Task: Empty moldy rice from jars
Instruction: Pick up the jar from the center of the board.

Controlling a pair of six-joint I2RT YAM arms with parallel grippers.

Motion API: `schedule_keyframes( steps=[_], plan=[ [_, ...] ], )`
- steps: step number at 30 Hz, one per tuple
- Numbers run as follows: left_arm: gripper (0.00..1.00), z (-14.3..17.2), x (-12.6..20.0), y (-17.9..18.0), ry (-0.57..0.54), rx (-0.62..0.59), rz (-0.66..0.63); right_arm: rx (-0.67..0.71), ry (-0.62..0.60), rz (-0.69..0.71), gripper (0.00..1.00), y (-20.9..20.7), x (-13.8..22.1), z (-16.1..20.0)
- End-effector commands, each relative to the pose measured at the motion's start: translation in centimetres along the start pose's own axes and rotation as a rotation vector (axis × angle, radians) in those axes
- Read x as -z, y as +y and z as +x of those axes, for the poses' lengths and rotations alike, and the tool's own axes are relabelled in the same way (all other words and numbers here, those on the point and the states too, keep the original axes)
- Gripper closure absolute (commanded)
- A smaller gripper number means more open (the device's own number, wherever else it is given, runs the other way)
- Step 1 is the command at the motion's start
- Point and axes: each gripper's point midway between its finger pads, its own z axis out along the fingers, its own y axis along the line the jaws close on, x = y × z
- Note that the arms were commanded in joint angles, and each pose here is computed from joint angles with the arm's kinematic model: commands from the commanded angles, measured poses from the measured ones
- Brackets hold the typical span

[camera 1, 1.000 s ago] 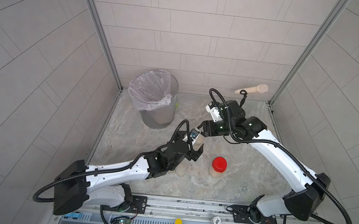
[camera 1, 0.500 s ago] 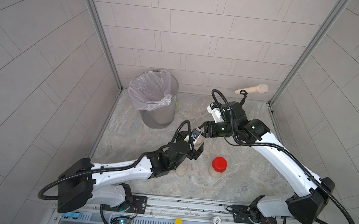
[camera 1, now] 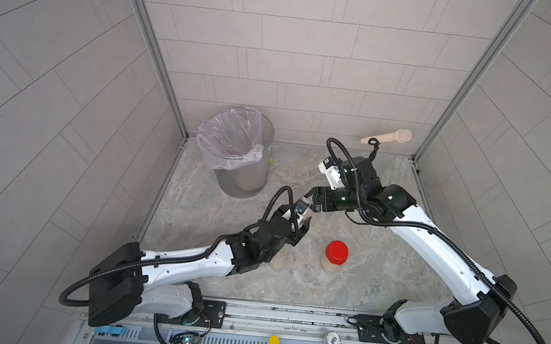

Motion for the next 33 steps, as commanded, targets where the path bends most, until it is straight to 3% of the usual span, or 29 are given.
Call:
schedule_keyframes(
  steps=[1,4,8,16,25,33],
  plan=[
    [0.59,-0.3,0.2,0.8,-0.022,0.001,-0.032,-0.004,-0.049,-0.016,0.13,0.7,2.0,-0.3],
    [0.60,-0.2,0.6,1.2,-0.026,-0.002,-0.045,-0.022,-0.070,-0.007,0.06,0.4,2.9,-0.4],
    [0.62,0.0,1.2,2.1,-0.025,-0.036,-0.077,-0.038,-0.109,0.005,0.05,-0.4,4.7,-0.2],
    [0.65,-1.0,1.8,2.7,-0.072,-0.215,-0.169,-0.197,-0.132,-0.096,0.05,-1.2,8.2,-0.3],
    [0.65,-2.3,0.2,2.2,-0.105,-0.368,-0.229,-0.248,-0.024,-0.131,0.05,-0.5,7.3,0.0],
    [0.65,-2.9,-0.7,1.6,-0.138,-0.406,-0.244,-0.243,0.017,-0.088,0.04,-1.2,5.8,-0.7]
  ],
)
